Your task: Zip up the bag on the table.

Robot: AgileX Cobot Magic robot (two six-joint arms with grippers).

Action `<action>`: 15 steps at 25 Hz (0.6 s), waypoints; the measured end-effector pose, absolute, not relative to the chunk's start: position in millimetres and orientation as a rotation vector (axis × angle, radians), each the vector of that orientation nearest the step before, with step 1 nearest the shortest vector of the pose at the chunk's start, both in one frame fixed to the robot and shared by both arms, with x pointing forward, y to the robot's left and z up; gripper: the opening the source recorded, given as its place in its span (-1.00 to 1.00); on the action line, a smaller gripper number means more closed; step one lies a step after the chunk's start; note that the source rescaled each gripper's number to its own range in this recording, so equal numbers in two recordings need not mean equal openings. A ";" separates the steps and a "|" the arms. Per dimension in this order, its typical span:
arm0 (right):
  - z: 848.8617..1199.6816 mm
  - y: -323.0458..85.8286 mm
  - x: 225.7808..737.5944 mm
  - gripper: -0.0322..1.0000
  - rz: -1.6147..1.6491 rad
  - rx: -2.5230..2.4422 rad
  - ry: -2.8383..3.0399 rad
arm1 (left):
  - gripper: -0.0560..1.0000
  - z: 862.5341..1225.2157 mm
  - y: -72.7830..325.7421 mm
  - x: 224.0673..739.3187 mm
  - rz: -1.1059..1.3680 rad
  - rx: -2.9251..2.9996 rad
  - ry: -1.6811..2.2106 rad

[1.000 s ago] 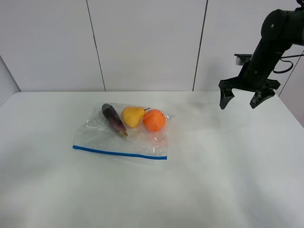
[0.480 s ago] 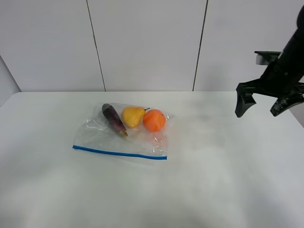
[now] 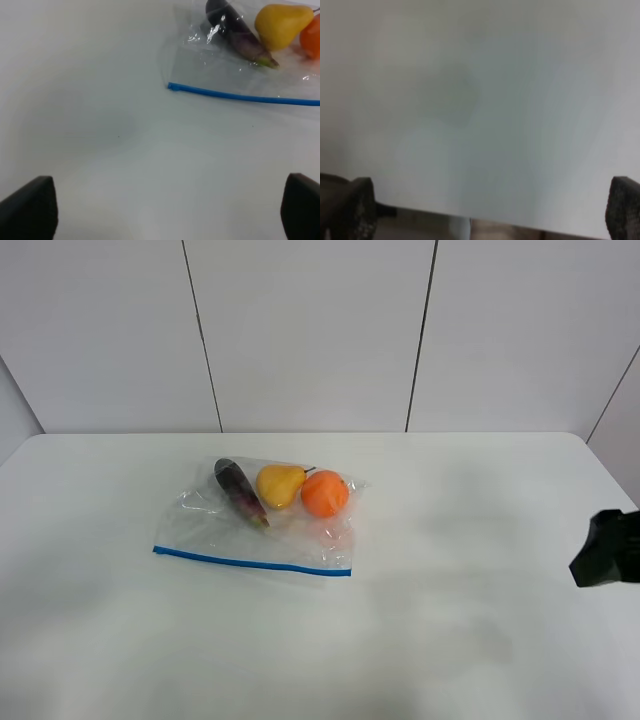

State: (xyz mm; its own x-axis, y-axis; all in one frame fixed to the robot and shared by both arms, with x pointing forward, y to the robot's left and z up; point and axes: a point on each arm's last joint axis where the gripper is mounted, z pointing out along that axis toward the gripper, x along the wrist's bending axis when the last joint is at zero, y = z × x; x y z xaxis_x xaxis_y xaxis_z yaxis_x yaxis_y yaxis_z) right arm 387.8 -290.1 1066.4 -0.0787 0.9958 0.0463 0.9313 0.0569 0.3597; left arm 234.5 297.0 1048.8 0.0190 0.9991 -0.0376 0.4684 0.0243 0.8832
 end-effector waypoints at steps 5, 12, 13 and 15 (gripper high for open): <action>1051.1 -291.2 325.5 1.00 0.632 1.840 1.976 | 1.00 1048.8 297.0 234.5 0.893 1.544 1.550; 1049.7 -292.1 268.0 1.00 0.880 1.619 1.757 | 1.00 1048.8 297.0 234.5 0.893 1.544 1.550; 1050.7 -292.2 262.3 1.00 0.906 1.591 1.730 | 1.00 1048.8 297.0 234.5 0.893 1.544 1.550; 1052.0 -292.4 252.7 1.00 0.949 1.546 1.685 | 1.00 1048.8 297.0 234.5 0.893 1.544 1.550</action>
State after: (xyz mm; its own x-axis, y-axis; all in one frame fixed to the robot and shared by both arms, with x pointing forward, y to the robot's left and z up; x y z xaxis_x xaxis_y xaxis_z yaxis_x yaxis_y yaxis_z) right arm 252.7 -292.4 1052.0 -0.0897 0.9959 0.0070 0.5221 0.0410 0.8519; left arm 234.5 297.0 1048.8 0.0190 0.9991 -0.0376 0.4684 0.0243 0.8832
